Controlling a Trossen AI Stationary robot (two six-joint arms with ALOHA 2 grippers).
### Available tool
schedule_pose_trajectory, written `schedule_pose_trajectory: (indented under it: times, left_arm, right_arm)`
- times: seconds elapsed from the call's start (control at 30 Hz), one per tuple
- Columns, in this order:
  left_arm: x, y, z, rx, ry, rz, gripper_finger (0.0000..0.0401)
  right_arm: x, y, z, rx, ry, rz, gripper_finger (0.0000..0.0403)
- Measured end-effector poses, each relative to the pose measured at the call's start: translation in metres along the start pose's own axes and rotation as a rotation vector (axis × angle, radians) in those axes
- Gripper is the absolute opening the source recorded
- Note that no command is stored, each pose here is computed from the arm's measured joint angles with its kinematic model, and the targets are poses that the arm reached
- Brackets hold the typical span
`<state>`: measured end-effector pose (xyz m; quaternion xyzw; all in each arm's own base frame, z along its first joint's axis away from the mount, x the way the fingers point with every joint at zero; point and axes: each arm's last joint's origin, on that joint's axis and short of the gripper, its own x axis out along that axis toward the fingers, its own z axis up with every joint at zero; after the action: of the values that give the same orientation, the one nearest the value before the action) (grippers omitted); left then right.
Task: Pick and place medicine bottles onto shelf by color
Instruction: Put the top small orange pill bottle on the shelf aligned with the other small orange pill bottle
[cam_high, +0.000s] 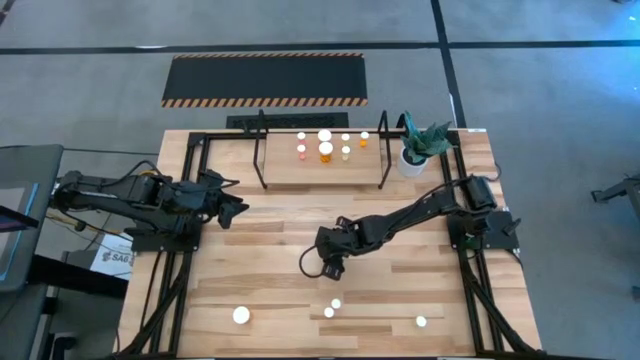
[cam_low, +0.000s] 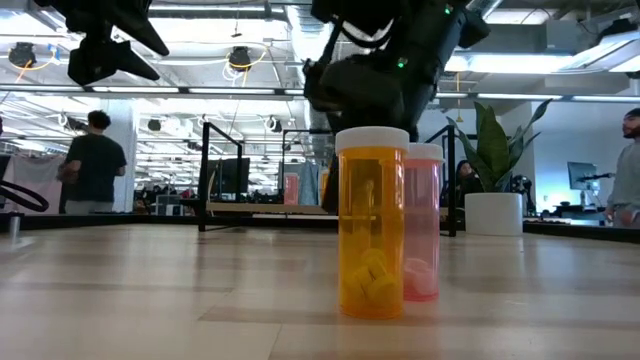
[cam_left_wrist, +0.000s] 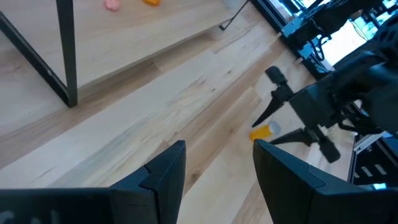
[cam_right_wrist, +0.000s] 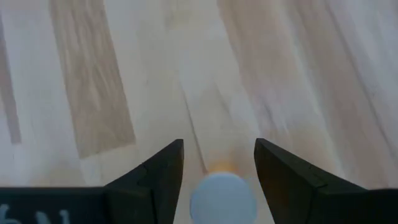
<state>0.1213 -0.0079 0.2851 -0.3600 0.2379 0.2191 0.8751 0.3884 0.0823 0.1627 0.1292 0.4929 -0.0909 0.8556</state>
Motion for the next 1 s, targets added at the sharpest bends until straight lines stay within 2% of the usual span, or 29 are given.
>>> schedule_pose_trajectory:
  times: [0.4,0.53,0.8,0.9,1.0]
  left_arm:
    - [0.000,0.000,0.000,0.000,0.002,0.003,0.0174]
    - [0.000,0.001,0.000,0.000,-0.002,0.007,0.0174]
    - [0.000,0.001,0.000,0.002,-0.004,0.010,0.0174]
    - [0.000,0.001,0.000,0.003,-0.004,0.010,0.0174]
    - [0.000,0.001,0.000,0.003,-0.005,0.011,0.0174]
  right_arm:
    - [-0.008,-0.003,-0.004,-0.003,0.054,-0.027,0.0206]
    - [-0.008,-0.003,-0.004,-0.001,0.054,-0.028,0.0185]
    - [-0.008,-0.003,-0.005,-0.001,0.056,-0.027,0.0117]
    - [-0.009,-0.004,-0.005,0.000,0.061,-0.029,0.0111]
    - [-0.016,-0.009,-0.002,-0.009,0.103,-0.045,0.0121]
